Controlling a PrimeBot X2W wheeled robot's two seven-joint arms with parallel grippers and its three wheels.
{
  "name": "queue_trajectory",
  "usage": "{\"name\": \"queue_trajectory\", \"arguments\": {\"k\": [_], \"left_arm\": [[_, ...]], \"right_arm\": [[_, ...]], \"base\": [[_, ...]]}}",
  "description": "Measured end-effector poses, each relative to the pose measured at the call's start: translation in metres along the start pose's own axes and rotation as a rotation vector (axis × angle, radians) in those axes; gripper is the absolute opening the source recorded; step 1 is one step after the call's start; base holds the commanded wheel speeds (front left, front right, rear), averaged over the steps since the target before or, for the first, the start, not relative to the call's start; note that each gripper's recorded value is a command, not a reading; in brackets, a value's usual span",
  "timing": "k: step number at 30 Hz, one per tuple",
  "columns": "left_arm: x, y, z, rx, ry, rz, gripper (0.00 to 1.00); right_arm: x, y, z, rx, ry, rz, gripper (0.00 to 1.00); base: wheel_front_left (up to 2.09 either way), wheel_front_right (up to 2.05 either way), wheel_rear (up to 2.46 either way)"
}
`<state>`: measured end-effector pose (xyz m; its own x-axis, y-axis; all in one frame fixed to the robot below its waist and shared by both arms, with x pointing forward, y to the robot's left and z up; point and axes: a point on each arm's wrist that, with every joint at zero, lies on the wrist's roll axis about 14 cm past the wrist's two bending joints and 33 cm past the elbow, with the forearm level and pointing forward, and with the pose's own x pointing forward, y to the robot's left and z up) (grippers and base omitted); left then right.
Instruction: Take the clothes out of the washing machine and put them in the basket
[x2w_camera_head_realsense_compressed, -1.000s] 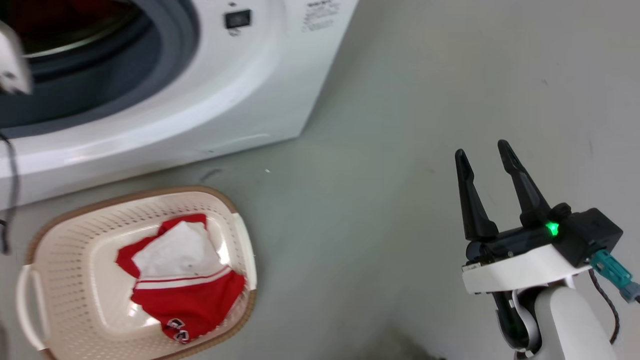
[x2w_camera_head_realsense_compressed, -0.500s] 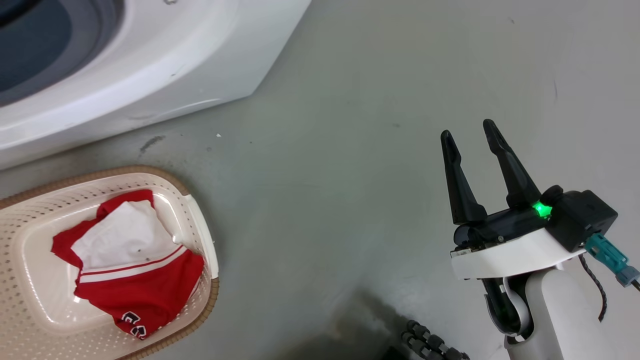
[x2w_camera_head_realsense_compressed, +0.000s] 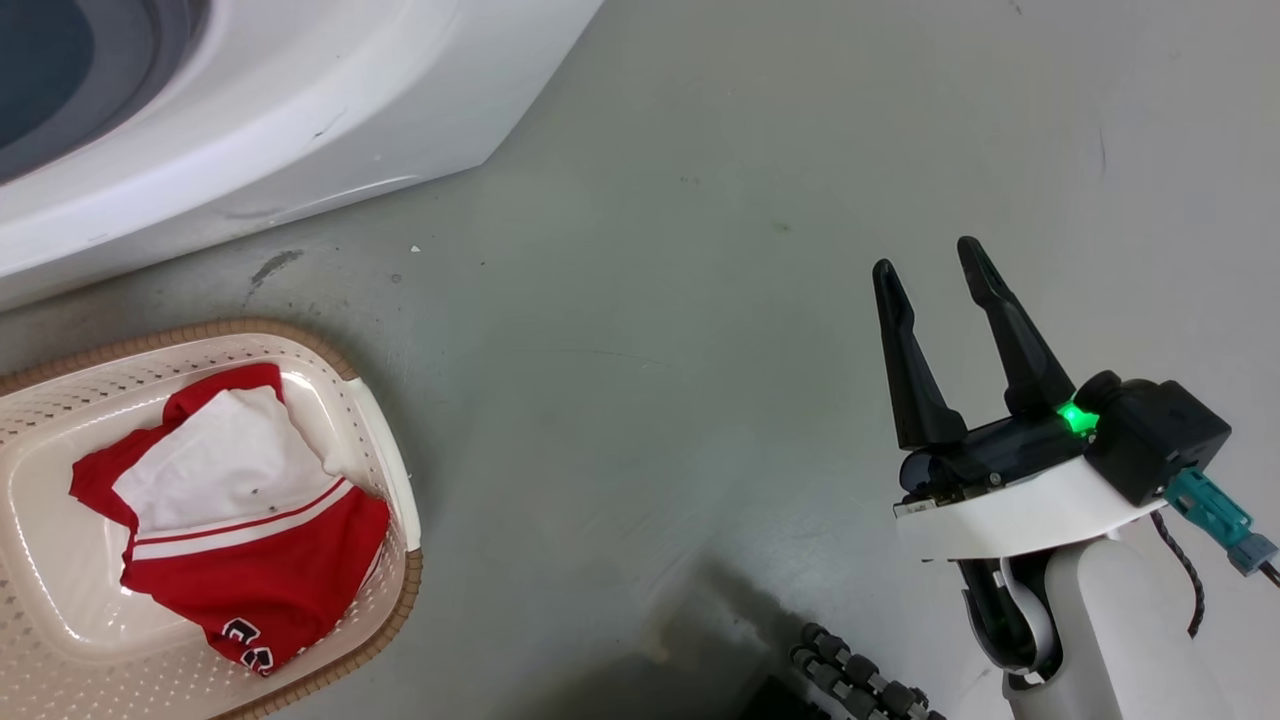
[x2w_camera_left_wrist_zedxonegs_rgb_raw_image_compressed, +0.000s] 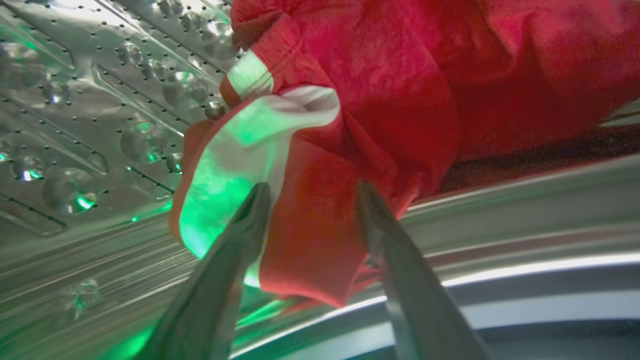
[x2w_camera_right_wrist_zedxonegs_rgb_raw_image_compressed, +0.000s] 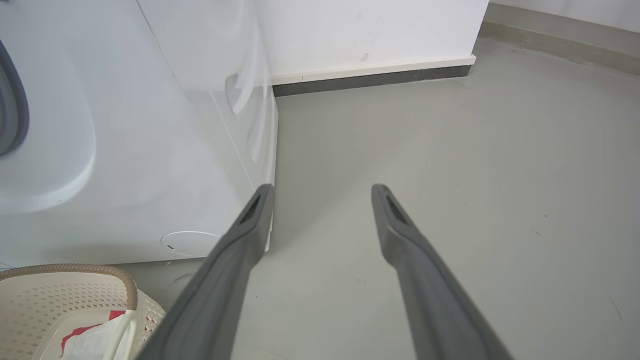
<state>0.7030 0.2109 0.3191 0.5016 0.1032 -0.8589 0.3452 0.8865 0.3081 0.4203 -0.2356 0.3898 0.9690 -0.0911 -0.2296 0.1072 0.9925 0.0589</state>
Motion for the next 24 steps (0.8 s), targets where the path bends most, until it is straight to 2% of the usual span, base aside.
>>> {"name": "queue_trajectory", "arguments": {"k": [1, 2, 9, 15, 24], "left_arm": [[0.000, 0.000, 0.000, -0.001, 0.004, -0.002, 0.18], [-0.001, 0.000, 0.000, 0.000, 0.005, -0.003, 0.00], [0.003, 0.005, 0.005, 0.004, -0.077, 0.051, 0.00], [-0.008, 0.016, 0.030, -0.052, -0.273, 0.114, 0.00], [-0.037, 0.011, 0.057, -0.127, -0.564, 0.111, 0.00]], "right_arm": [[0.000, 0.000, 0.000, -0.001, 0.001, 0.000, 1.00], [0.000, -0.001, 0.000, -0.001, 0.001, -0.001, 1.00], [0.001, -0.004, 0.001, -0.007, -0.003, -0.011, 1.00], [0.000, -0.005, 0.010, -0.010, -0.026, -0.013, 1.00], [-0.006, -0.009, 0.032, -0.019, -0.087, -0.023, 1.00]], "base": [[0.00, 0.00, 0.00], [0.00, 0.00, 0.00], [0.00, 0.00, 0.00], [0.00, 0.00, 0.00], [0.00, 0.00, 0.00]]}}
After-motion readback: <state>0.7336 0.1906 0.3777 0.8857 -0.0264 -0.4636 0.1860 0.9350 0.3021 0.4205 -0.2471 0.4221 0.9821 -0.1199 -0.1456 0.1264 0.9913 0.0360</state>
